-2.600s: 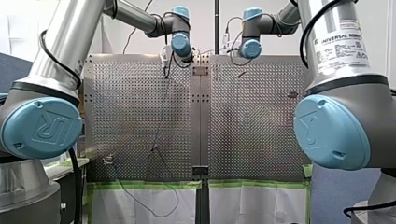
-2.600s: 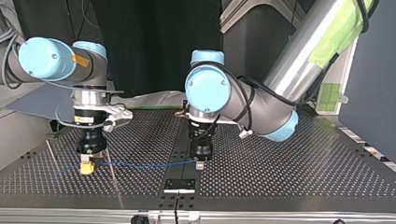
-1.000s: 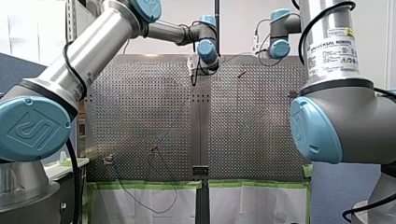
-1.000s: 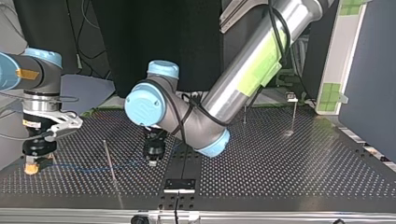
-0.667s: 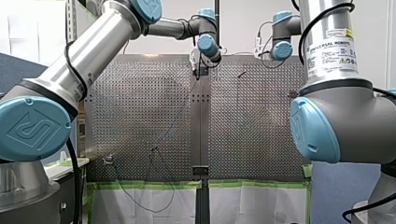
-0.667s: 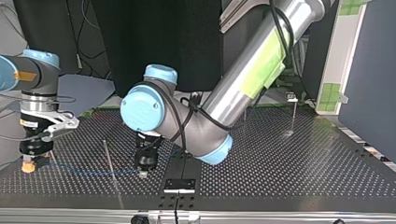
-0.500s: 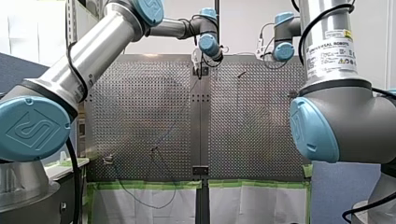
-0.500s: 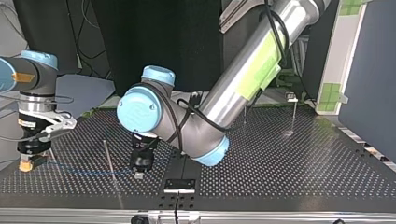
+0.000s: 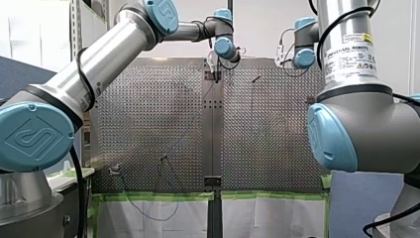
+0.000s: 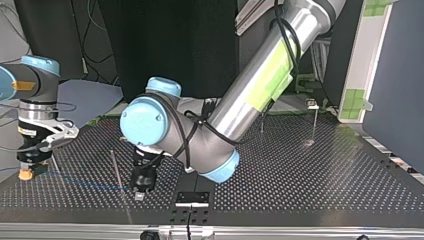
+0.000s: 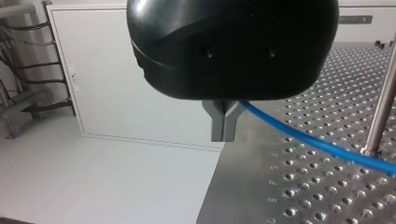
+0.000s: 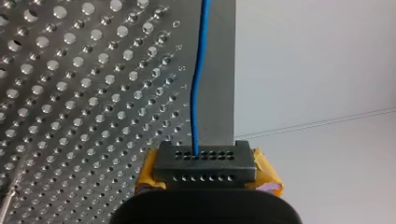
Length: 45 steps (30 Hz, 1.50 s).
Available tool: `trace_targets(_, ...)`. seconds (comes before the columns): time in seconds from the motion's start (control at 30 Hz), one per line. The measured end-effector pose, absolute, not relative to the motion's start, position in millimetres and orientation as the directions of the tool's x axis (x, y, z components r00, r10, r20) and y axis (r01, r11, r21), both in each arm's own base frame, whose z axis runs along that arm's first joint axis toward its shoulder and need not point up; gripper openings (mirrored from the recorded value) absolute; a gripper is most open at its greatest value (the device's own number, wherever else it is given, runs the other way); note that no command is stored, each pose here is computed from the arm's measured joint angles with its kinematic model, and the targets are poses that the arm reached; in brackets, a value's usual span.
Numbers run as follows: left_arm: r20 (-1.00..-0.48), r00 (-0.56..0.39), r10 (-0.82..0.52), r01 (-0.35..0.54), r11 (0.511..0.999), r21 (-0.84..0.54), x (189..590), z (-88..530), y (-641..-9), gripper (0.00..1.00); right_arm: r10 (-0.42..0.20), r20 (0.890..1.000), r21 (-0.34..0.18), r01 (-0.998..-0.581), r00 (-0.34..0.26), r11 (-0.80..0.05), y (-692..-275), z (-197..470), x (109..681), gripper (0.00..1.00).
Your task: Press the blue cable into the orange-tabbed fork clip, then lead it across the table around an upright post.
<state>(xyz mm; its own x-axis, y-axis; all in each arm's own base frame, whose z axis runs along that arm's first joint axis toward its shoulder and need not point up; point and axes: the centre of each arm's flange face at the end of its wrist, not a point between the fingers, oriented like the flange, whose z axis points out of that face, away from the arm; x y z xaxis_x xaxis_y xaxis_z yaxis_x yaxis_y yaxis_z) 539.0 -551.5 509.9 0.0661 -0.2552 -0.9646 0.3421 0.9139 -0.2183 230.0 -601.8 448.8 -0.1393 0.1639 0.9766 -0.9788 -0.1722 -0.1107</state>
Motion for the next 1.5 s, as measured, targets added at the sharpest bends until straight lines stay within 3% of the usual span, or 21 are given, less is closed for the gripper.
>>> trace_targets(0.6, -0.973, 0.037, -0.229, 0.358, 0.912, -0.201, 546, 450, -559, 0.0, 0.109, 0.986, -0.111, -0.982, -0.128, -0.153, -609, 411, 225, 0.0)
trace_targets(0.87, -0.985, -0.04, -0.168, 0.357, 0.918, -0.172, 551, 393, -562, 0.0, 0.088, 0.989, -0.108, -0.982, -0.122, -0.154, -614, 396, 230, 0.0)
trace_targets(1.47, -0.988, -0.123, -0.097, 0.345, 0.929, -0.134, 549, 330, -559, 0.0, -0.03, 0.994, -0.107, -0.983, -0.103, -0.152, -637, 315, 237, 0.0)
trace_targets(1.5, -0.988, -0.124, -0.096, 0.345, 0.929, -0.134, 548, 327, -559, 0.04, -0.033, 0.994, -0.106, -0.982, -0.102, -0.154, -636, 313, 238, 0.0)
